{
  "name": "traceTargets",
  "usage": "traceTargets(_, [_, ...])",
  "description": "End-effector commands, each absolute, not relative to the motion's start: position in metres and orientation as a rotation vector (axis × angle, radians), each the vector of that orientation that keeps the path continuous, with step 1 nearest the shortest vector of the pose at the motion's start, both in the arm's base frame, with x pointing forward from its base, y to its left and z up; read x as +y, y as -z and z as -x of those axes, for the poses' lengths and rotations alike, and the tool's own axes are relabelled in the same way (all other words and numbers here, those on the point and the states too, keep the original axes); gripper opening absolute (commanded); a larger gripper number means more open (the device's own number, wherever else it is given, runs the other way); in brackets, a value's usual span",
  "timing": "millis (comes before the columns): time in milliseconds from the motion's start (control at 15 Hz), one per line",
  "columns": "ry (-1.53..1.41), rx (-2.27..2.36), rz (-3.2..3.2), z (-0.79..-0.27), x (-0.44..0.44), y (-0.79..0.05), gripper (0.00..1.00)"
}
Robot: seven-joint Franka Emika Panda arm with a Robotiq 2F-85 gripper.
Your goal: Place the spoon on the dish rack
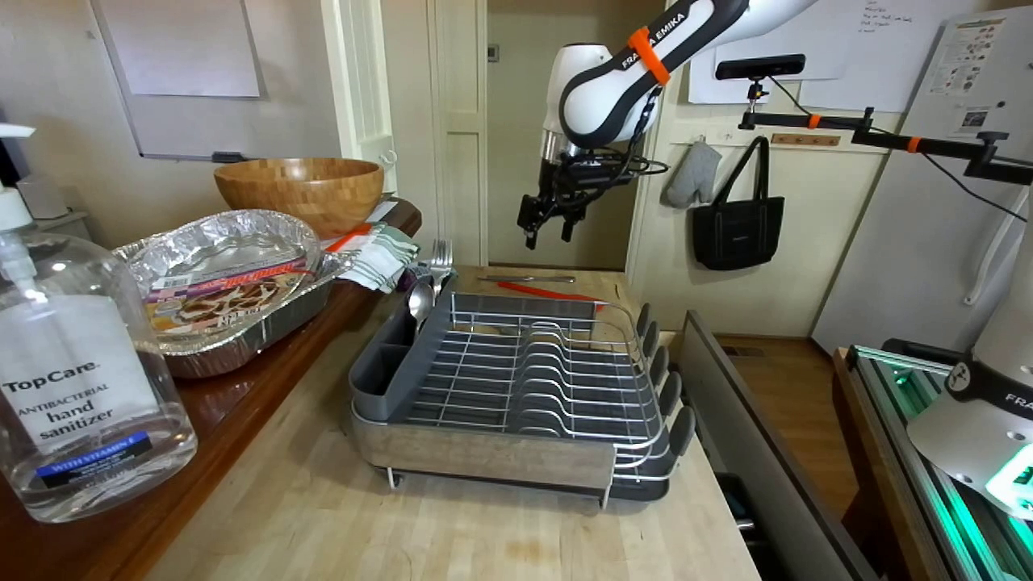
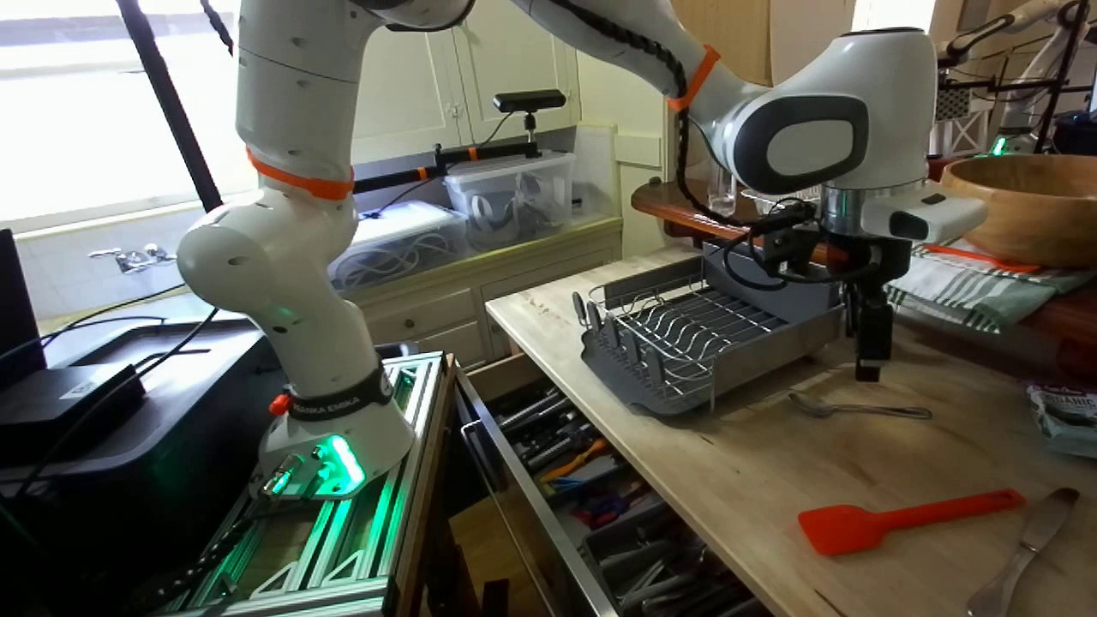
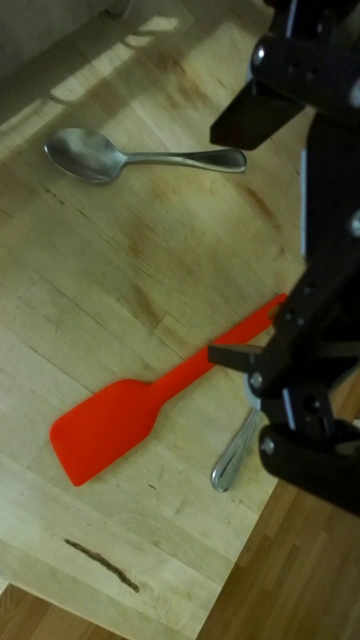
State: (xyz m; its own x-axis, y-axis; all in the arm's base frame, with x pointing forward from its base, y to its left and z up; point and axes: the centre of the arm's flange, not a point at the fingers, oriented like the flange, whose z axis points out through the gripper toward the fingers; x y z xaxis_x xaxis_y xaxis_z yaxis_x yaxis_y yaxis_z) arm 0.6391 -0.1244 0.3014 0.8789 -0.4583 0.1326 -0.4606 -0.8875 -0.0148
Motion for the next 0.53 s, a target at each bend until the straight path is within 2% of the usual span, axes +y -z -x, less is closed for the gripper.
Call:
traceTargets(0, [-0.210,-0.742,-3.028,-0.639,-0.125,-0.303,1.00])
traceTargets(200, [-0.213,-0.742,-3.028,-0.639,-0.125,-0.304,1.00])
traceTargets(467, [-0.133,-0.505,-3.096,-0.659,-0.100,-0.272,1.00])
